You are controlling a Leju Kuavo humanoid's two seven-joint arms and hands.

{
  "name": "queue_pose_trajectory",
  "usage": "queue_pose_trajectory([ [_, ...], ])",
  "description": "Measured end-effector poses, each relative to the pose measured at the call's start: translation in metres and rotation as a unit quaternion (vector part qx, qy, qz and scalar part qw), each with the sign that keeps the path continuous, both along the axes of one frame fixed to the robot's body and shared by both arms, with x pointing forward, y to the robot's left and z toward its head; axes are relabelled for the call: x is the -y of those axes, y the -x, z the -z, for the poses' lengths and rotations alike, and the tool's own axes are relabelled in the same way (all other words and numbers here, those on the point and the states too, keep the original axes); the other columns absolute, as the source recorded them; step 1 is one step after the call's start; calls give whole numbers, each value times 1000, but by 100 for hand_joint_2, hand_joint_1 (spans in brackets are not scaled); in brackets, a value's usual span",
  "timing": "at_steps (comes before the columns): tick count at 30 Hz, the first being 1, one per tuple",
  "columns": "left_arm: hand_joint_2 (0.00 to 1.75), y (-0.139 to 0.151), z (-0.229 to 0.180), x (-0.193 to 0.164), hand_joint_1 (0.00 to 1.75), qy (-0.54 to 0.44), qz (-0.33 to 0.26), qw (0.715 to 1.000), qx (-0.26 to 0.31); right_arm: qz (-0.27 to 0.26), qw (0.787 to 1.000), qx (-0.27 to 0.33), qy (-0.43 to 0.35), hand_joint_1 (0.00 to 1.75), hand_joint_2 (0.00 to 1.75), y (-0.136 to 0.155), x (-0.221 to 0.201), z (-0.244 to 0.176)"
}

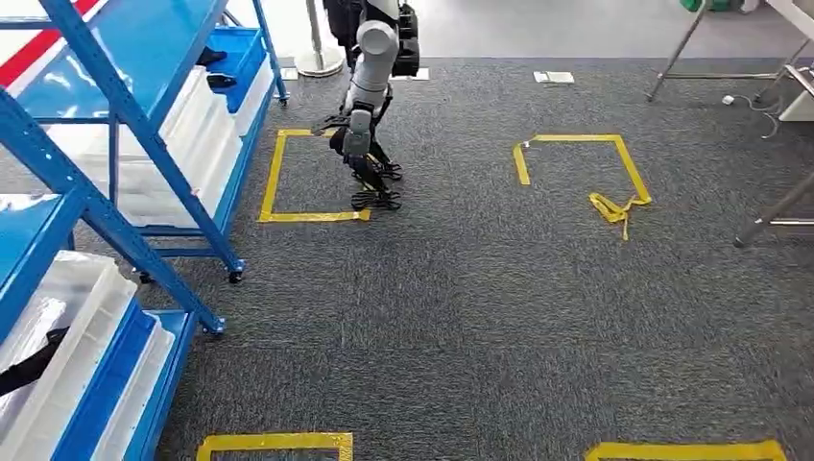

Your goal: Take the parts from the cabinet and place them on the table.

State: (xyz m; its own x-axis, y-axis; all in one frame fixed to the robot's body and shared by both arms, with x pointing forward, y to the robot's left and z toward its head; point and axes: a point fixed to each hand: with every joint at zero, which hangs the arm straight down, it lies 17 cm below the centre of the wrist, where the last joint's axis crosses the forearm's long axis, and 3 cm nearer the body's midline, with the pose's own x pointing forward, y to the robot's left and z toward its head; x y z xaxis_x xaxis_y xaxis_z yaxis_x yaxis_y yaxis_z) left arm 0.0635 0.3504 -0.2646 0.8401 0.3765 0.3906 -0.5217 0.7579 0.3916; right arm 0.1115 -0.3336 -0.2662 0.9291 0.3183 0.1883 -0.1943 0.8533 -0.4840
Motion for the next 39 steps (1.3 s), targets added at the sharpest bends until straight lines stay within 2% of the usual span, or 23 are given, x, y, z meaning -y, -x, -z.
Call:
queue_pose_trajectory([
  [8,0,4,1,0,0,2,3,1000,-6,0,1000,6,5,0,0,-5,5,-2],
  [13,0,2,1,1,0,3,2,1000,-6,-1,1000,1,9,0,0,1,9,-1],
  [24,0,0,1,2,0,3,3,1000,-4,-2,1000,9,15,0,0,-8,13,-3],
  [34,0,-5,0,3,0,5,3,1000,-1,1,1000,0,16,0,0,1,16,-2],
  [39,0,2,1,4,0,6,3,1000,-6,0,1000,3,17,0,0,-3,17,-2],
])
